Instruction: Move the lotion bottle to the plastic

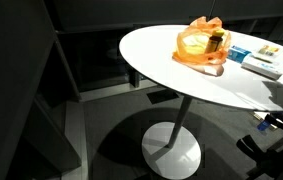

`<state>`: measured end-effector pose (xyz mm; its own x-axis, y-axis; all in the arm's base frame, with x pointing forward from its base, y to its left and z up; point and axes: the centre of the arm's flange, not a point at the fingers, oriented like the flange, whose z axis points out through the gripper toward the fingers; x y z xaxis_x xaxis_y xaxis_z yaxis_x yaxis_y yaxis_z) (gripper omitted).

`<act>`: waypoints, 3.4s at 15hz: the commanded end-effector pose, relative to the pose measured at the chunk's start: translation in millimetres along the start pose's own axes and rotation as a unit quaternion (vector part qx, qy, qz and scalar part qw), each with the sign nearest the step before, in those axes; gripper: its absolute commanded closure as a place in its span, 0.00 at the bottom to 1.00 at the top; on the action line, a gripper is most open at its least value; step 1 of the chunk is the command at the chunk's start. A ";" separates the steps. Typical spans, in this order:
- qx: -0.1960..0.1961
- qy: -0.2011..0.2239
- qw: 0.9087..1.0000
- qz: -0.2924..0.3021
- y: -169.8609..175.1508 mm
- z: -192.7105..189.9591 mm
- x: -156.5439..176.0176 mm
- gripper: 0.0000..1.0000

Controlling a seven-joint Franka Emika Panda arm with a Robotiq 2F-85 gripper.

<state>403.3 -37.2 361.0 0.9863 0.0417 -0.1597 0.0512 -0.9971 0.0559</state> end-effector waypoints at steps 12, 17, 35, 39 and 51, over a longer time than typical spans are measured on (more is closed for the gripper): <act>-0.006 0.006 1.000 -0.007 5.2 41.6 18.2 0.00; -0.001 0.029 0.999 -0.019 9.5 71.5 32.5 0.00; 0.000 0.055 0.998 -0.015 8.4 58.5 33.6 0.75; 0.001 0.074 0.997 -0.029 -0.9 24.8 32.8 0.75; 0.039 0.121 0.986 -0.111 -39.7 -9.8 44.4 0.75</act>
<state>446.7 5.1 361.5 0.9607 0.2654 0.0812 0.2687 -0.9627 -0.0326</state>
